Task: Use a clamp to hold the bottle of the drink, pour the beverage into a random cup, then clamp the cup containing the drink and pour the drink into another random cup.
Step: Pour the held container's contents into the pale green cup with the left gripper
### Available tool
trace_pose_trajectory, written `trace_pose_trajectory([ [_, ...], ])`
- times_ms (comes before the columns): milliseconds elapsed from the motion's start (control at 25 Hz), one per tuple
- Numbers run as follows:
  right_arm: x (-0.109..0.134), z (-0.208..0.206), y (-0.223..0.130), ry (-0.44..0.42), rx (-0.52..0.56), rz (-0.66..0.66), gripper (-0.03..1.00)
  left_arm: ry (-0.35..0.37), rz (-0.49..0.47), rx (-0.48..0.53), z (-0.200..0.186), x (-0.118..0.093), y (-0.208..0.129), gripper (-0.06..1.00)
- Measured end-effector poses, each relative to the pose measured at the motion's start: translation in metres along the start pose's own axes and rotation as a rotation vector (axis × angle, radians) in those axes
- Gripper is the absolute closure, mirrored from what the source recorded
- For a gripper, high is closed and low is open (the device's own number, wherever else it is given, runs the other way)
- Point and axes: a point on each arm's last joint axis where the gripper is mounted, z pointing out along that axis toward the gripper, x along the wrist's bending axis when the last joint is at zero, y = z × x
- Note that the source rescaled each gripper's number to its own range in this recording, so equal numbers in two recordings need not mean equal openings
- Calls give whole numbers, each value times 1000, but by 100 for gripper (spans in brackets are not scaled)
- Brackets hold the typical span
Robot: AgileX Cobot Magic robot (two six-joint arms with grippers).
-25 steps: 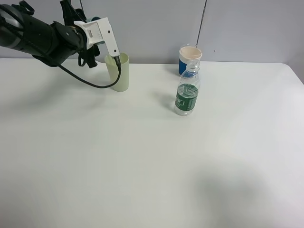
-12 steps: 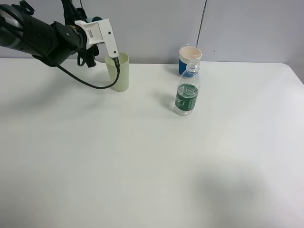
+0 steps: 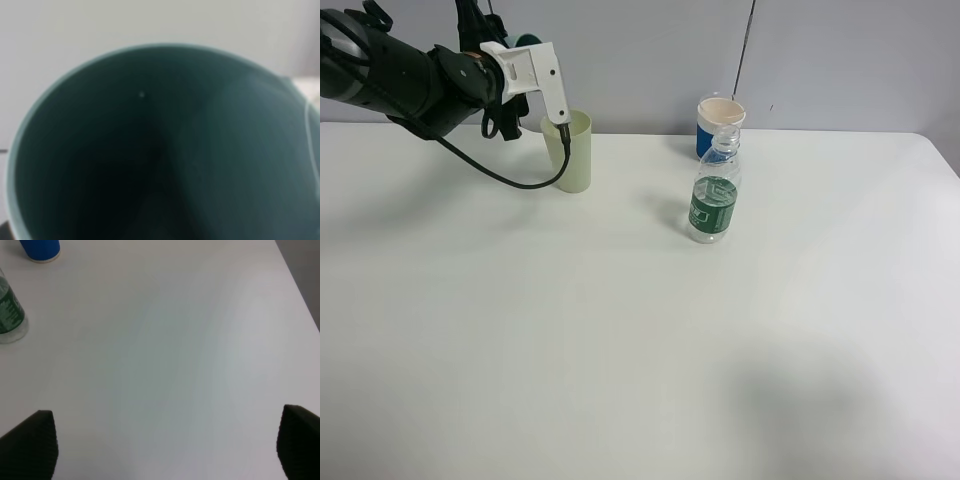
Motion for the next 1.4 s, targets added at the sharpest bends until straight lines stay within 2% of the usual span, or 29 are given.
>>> trace_pose_trajectory([
  [920,0,0,0,0,0,0,27,55,151,-62,0,5,6,93],
  [1400,0,0,0,0,0,0,27,112,243,-92,-1,9,9,93],
])
